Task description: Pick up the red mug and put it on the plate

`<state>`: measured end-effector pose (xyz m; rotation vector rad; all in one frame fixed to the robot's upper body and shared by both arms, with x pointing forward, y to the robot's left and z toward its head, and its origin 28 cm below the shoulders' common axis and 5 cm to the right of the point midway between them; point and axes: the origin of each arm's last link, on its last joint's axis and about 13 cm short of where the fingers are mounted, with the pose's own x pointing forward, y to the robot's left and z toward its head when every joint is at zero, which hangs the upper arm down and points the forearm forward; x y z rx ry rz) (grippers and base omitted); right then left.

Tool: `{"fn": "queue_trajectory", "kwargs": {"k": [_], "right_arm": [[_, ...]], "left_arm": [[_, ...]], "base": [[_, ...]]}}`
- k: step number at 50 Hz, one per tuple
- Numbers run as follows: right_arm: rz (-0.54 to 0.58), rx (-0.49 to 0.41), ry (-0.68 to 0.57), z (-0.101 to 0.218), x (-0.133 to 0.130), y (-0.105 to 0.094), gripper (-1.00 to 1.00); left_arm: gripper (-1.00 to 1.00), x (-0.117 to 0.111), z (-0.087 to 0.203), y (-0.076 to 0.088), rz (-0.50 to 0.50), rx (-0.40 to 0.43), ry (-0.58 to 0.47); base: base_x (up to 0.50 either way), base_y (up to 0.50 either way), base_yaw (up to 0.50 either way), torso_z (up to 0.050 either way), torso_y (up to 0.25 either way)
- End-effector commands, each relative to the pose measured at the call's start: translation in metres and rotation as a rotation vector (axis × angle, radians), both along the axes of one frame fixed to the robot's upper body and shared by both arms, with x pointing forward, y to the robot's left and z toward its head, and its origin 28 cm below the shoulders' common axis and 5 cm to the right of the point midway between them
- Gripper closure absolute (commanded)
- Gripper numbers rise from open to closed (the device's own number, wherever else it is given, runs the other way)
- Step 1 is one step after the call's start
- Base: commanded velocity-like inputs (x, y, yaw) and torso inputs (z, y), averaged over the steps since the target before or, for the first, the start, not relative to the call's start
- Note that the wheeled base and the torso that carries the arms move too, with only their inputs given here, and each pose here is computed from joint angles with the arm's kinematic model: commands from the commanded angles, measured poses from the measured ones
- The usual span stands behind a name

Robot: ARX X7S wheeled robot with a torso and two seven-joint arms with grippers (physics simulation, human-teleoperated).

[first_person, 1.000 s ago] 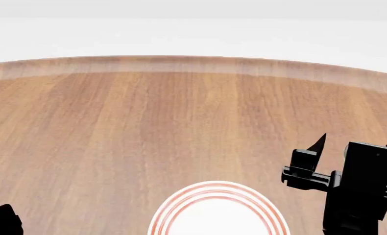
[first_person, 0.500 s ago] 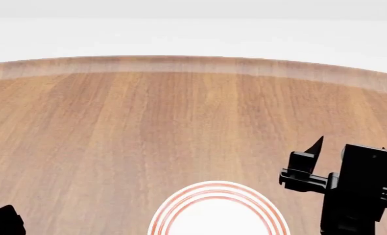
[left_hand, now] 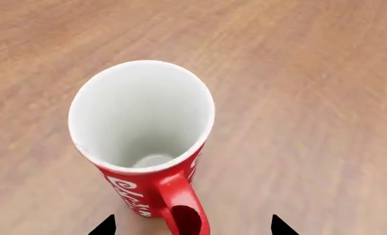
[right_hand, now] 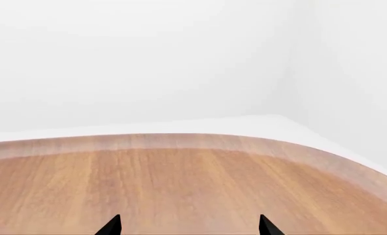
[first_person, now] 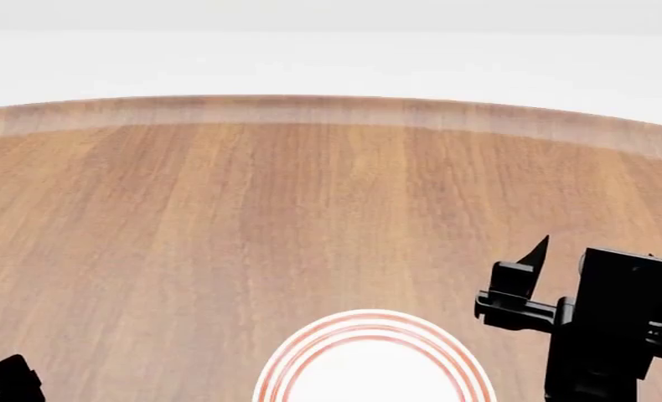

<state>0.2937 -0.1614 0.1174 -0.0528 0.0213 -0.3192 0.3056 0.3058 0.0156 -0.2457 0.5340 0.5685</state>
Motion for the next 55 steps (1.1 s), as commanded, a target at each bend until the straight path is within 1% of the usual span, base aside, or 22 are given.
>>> {"fn": "queue_trajectory", "kwargs": {"k": [1, 7, 8, 26, 33, 37, 42, 49, 55], "right_arm": [[0.001, 0.0, 0.005, -0.002, 0.0, 0.0, -1.0], [0.002, 0.001, 0.006, -0.002, 0.001, 0.001, -1.0], [0.002, 0.001, 0.006, -0.002, 0.0, 0.001, -1.0], [0.004, 0.002, 0.013, -0.005, 0.001, 0.001, -1.0], [0.005, 0.003, 0.011, -0.004, 0.001, 0.001, -1.0], [0.006, 0.003, 0.01, -0.003, 0.001, 0.002, -1.0], [0.007, 0.004, 0.009, -0.003, 0.001, 0.002, -1.0], [0.006, 0.006, 0.011, -0.004, 0.001, 0.002, -1.0], [0.006, 0.004, 0.015, -0.004, 0.001, 0.002, -1.0]], "left_arm": [[-1.0, 0.002, -0.005, 0.002, 0.012, -0.021, 0.028], [-1.0, 0.003, -0.007, 0.003, 0.014, -0.022, 0.029], [1.0, 0.003, -0.007, 0.002, 0.014, -0.014, 0.027], [1.0, 0.003, -0.011, 0.002, -0.003, -0.014, 0.037], [1.0, 0.002, -0.011, 0.002, -0.013, 0.006, 0.034], [1.0, 0.003, -0.006, -0.001, -0.042, 0.034, 0.02], [1.0, 0.003, 0.008, -0.007, -0.091, 0.084, -0.016], [1.0, 0.003, 0.021, -0.016, -0.136, 0.101, -0.046], [1.0, 0.004, 0.036, -0.028, -0.227, 0.123, -0.077]], "base": [[0.0, 0.0, 0.0, 0.0, 0.0], [0.0, 0.0, 0.0, 0.0, 0.0], [0.0, 0.0, 0.0, 0.0, 0.0], [0.0, 0.0, 0.0, 0.0, 0.0], [0.0, 0.0, 0.0, 0.0, 0.0], [0.0, 0.0, 0.0, 0.0, 0.0], [0.0, 0.0, 0.0, 0.0, 0.0], [0.0, 0.0, 0.0, 0.0, 0.0], [0.0, 0.0, 0.0, 0.0, 0.0]]}}
